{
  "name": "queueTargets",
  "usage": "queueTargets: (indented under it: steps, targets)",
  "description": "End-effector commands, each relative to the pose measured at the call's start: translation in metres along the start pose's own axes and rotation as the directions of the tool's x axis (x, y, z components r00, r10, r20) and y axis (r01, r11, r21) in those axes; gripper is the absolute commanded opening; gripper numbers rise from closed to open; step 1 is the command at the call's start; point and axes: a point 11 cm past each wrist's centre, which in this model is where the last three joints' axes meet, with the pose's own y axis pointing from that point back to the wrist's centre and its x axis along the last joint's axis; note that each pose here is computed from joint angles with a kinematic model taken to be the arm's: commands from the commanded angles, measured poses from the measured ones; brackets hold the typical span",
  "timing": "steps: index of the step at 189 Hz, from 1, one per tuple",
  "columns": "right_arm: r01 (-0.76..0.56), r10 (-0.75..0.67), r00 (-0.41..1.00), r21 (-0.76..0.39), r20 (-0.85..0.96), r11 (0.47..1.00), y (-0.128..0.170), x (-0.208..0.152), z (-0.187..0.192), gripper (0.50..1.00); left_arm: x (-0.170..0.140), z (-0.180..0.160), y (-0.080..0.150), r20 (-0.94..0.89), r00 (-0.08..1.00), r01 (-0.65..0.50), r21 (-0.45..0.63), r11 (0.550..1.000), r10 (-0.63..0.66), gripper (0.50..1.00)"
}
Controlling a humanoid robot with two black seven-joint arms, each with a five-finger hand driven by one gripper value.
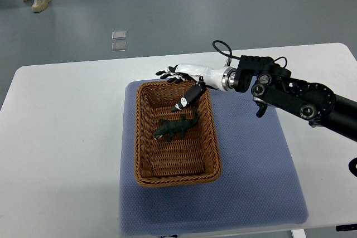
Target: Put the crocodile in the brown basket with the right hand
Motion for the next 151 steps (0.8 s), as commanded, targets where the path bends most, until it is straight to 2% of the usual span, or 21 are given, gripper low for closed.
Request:
queueTargets:
  steps: [1,27,52,64,81,96,114,135,151]
  targets:
    - [-0.071,0.069,0.995,0.031,0.068,0.997,0.016,0.032,-0.003,0.924,0.0,0.0,0.0,0.0,1.0,0.0,0.0,1.0,0.0,1.0]
    - [-0.196,0.163,0.943,0.088,0.29,0.977,0.037,0.065,0.002,0.924,0.0,-0.001,0.0,0.0,1.0,0.001,0.001,1.0,-0.001,1.0]
    - [-0.336,0.205,0.786,0.125,0.584,0.933,0.054,0.088,0.019,0.924,0.0,0.0,0.0,-0.001,1.0,0.001,-0.001,1.0,-0.001,1.0]
    - [-0.417,0.185,0.625,0.124,0.759,0.9,0.064,0.093,0.039,0.924,0.0,0.0,0.0,-0.001,1.0,0.001,-0.001,1.0,-0.001,1.0]
    - [-0.498,0.105,0.384,0.11,0.917,0.86,0.066,0.086,0.063,0.924,-0.001,-0.001,0.0,-0.003,1.0,0.003,0.001,1.0,-0.003,1.0]
    - [-0.541,0.068,0.194,0.049,0.979,0.839,0.065,0.073,0.095,0.926,-0.001,0.0,0.0,-0.003,1.0,0.003,-0.001,1.0,-0.003,1.0]
    - [-0.597,0.047,0.027,-0.021,0.999,0.802,0.069,0.064,0.126,0.926,-0.001,0.0,0.0,-0.003,1.0,0.003,-0.001,1.0,-0.003,1.0]
    - [-0.674,-0.018,-0.106,-0.059,0.994,0.736,0.079,0.062,0.15,0.926,-0.001,-0.001,0.0,-0.002,1.0,0.003,0.001,1.0,-0.003,1.0]
    - [-0.704,-0.062,-0.127,-0.046,0.99,0.708,0.084,0.062,0.155,0.926,-0.001,-0.001,0.0,-0.002,1.0,0.003,0.001,1.0,-0.003,1.0]
